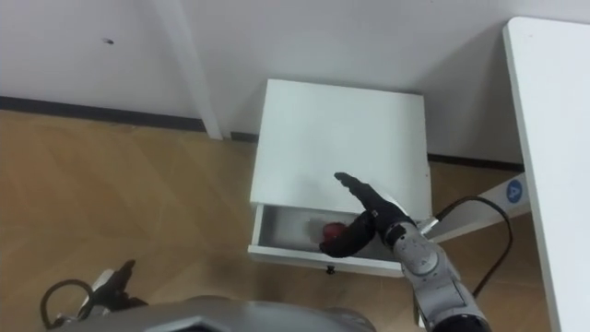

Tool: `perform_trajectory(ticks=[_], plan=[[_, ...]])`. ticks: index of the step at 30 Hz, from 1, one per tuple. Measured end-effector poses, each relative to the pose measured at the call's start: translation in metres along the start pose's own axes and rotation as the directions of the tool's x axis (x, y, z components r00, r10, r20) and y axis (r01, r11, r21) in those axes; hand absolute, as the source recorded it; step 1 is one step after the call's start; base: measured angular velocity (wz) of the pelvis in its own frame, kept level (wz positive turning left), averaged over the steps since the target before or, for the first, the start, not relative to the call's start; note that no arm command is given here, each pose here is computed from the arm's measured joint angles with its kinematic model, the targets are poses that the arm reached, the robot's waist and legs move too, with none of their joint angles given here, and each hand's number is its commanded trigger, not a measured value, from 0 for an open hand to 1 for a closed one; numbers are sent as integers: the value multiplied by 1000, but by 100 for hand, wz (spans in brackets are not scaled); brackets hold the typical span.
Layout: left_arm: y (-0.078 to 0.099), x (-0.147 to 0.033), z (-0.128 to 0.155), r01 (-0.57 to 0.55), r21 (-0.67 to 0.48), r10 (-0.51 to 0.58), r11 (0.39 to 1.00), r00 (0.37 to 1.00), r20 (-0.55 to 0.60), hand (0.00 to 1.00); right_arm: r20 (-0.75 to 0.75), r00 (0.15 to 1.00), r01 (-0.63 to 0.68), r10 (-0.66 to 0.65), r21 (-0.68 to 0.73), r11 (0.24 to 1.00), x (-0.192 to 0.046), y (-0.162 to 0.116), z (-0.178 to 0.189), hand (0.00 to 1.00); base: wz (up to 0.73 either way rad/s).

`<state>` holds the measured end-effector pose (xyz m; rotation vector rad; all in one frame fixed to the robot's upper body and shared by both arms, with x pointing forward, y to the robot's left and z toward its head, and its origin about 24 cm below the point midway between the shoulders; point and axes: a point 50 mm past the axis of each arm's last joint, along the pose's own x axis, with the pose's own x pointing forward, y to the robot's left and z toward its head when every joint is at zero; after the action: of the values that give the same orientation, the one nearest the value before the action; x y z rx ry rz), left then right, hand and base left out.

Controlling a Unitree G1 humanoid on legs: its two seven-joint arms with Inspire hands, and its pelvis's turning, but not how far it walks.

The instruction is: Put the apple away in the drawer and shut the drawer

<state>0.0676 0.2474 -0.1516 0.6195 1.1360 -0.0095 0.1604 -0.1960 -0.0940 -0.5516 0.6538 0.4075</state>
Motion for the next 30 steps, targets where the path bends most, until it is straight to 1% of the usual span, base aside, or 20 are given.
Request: perform_trajectory(ticks=[10, 13, 15, 17, 19, 21, 22, 24, 25, 27, 29, 30], plan=[[-1, 0, 6, 0, -10, 0, 1000, 999, 40, 0, -5, 1000, 0, 0, 2, 1000, 0, 1, -1, 0, 0], [-1, 0, 6, 0, -12, 1, 1000, 999, 42, 0, -27, 1000, -2, 3, 13, 1000, 0, 3, -8, 0, 0], [-3, -1, 2, -3, -44, 4, 999, 1000, 30, 0, -72, 997, 9, -5, 47, 999, -1, 9, -19, 0, 0], [-4, -2, 1, -8, -51, 10, 999, 1000, 29, 0, -99, 995, 24, -16, 81, 996, -2, 10, -27, 0, 0], [-5, -3, -5, -15, -57, 15, 998, 1000, 10, 0, -137, 990, 62, -44, 131, 989, -4, 11, -38, 0, 0], [-8, -4, -11, -25, -79, 24, 997, 1000, -17, 0, -221, 970, 146, -98, 215, 966, -10, 8, -57, 0, 8], [-8, -4, -12, -23, -85, 21, 996, 1000, -23, 0, -243, 963, 174, -117, 229, 958, -13, 5, -61, 0, 0], [-9, -3, -18, -12, -79, 8, 997, 998, -55, 0, -338, 921, 298, -195, 287, 910, -24, -4, -82, 0, 8], [-7, -3, -19, -15, -76, 11, 997, 998, -60, 0, -365, 907, 331, -212, 303, 894, -28, -5, -88, 0, 10], [-3, -2, -25, -26, -100, 16, 995, 995, -102, 0, -452, 848, 458, -277, 362, 812, -41, -15, -106, 0, -18], [4, 0, -29, -33, -88, 21, 996, 991, -132, 0, -491, 815, 521, -307, 390, 760, -48, -18, -115, 0, -7], [6, 0, -32, -34, -86, 20, 996, 988, -153, 0, -530, 792, 540, -302, 379, 751, -56, -18, -125, 0, 0]])
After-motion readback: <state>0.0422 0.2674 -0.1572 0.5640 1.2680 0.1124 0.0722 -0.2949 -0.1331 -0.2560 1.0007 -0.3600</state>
